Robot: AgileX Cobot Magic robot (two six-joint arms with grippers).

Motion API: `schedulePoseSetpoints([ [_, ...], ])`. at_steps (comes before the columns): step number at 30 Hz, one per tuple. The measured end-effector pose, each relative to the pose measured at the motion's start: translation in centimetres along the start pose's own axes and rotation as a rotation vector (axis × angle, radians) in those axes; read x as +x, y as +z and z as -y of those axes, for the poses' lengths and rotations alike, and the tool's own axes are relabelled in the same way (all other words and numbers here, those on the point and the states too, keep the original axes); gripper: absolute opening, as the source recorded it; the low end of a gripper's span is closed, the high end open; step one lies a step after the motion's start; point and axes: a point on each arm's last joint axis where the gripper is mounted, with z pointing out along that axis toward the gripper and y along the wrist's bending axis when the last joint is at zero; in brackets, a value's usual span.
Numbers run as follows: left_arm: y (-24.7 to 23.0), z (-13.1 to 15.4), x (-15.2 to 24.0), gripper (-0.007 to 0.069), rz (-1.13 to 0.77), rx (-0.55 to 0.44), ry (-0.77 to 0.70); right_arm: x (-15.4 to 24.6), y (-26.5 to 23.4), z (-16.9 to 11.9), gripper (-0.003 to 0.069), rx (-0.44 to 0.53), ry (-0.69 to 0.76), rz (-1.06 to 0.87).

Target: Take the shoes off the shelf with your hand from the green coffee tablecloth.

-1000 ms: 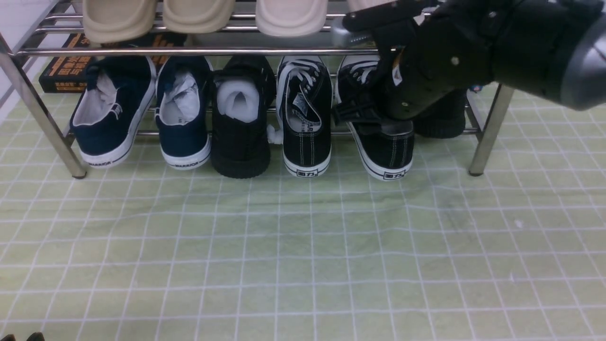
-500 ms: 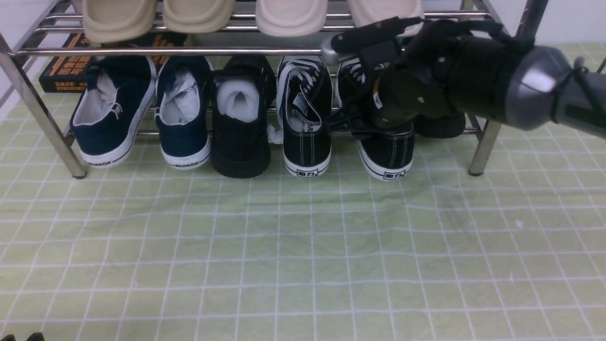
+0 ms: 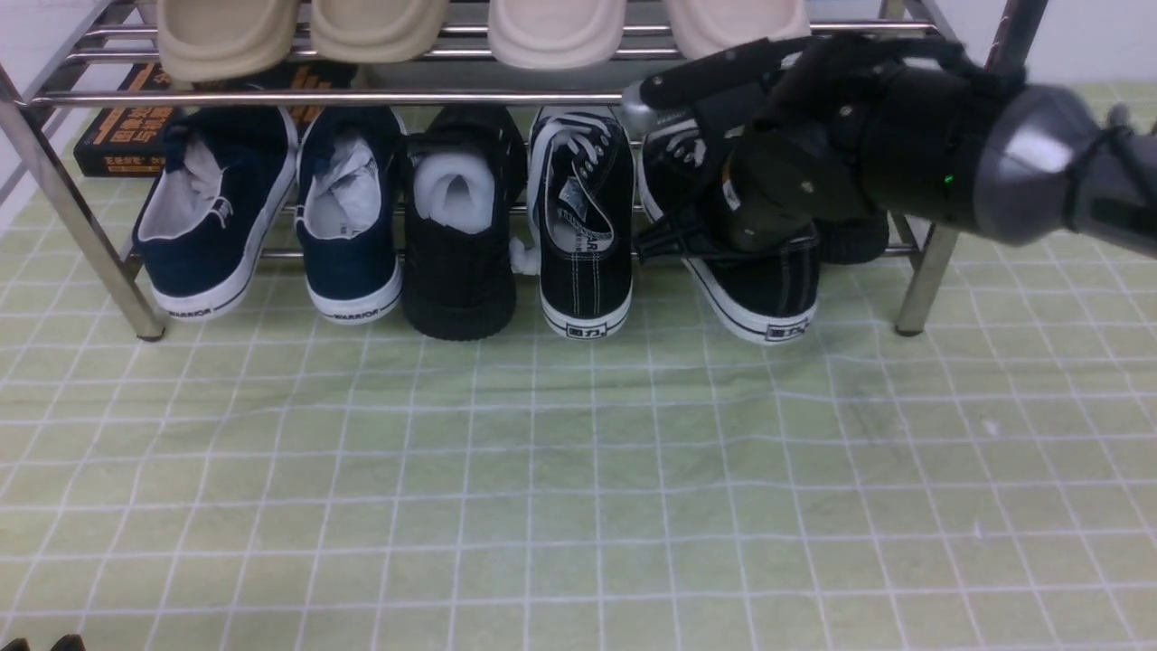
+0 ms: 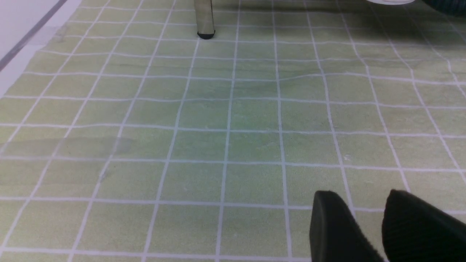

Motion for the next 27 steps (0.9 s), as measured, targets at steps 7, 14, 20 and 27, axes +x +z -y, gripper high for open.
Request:
schedulePoseSetpoints([
  [7, 0.0, 0.0, 0.0, 0.0239, 0.000, 0.000, 0.000, 0.6, -10.2, 0.2, 0.0001, 0.007, 0.011, -0.037],
  [14, 0.0, 0.0, 0.0, 0.0239, 0.000, 0.000, 0.000, 3.7, -16.5, -2.1, 0.0001, -0.054, -0.098, -0.132],
  [20, 0.0, 0.0, 0.0, 0.0239, 0.000, 0.000, 0.000, 8.6, -16.4, -7.2, 0.0004, -0.128, -0.122, -0.215],
  [27, 0.0, 0.0, 0.0, 0.0239, 0.000, 0.000, 0.000, 10.7, -14.8, -12.3, 0.0006, -0.253, -0.064, -0.194],
])
